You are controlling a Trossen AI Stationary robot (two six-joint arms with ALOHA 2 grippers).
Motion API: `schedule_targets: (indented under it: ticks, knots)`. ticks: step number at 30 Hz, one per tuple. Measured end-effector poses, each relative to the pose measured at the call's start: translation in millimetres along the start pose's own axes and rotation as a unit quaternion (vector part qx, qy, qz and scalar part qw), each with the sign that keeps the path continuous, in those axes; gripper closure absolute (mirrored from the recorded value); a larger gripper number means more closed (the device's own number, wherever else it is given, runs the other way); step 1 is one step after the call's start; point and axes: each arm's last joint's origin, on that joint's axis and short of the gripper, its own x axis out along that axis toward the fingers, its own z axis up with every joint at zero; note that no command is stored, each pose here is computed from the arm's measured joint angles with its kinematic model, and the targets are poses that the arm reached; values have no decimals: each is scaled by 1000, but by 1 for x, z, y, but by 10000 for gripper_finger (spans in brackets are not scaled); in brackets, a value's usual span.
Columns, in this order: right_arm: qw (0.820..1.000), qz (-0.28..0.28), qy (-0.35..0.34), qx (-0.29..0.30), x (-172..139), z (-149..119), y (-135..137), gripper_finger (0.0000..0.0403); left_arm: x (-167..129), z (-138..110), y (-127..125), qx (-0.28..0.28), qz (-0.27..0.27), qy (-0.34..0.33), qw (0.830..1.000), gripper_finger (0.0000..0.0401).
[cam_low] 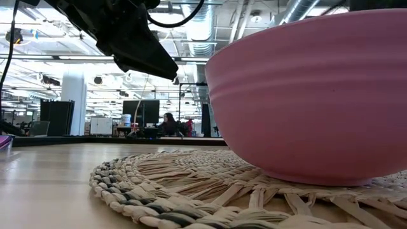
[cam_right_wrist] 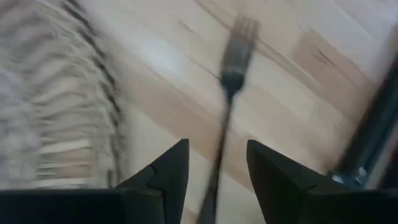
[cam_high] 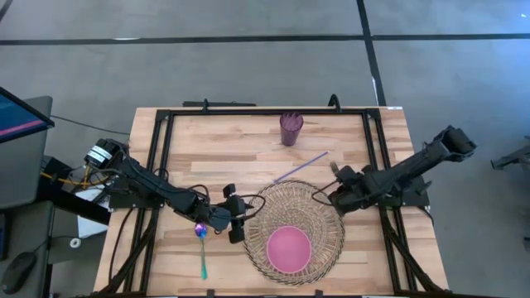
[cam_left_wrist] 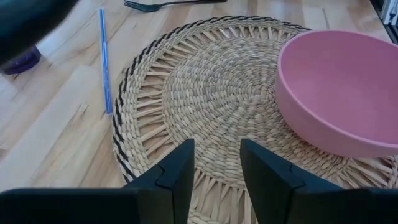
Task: Pick & Place Utensil
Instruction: Put the black fork into the pink bowl on the woven mat
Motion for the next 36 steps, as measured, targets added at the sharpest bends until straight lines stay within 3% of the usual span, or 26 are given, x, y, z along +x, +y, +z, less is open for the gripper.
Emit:
schedule_targets:
  ticks: [7,18,27,31,36]
  knots:
    - [998,56,13,-7,26,-7,7,249,0,0,0,0,0,-1,1000,270]
    - [998,16,57,11,54,-13,-10,249,0,0,0,-1,-1,-2,1000,270]
    - [998,19,56,24,67,-17,-16,252,0,1,0,-2,-1,-3,1000,271]
    - [997,36,61,0,67,-17,-13,284,0,1,0,-2,-1,-3,1000,270]
    - [996,56,56,-28,67,-16,-10,364,0,1,0,-2,-1,-3,1000,270]
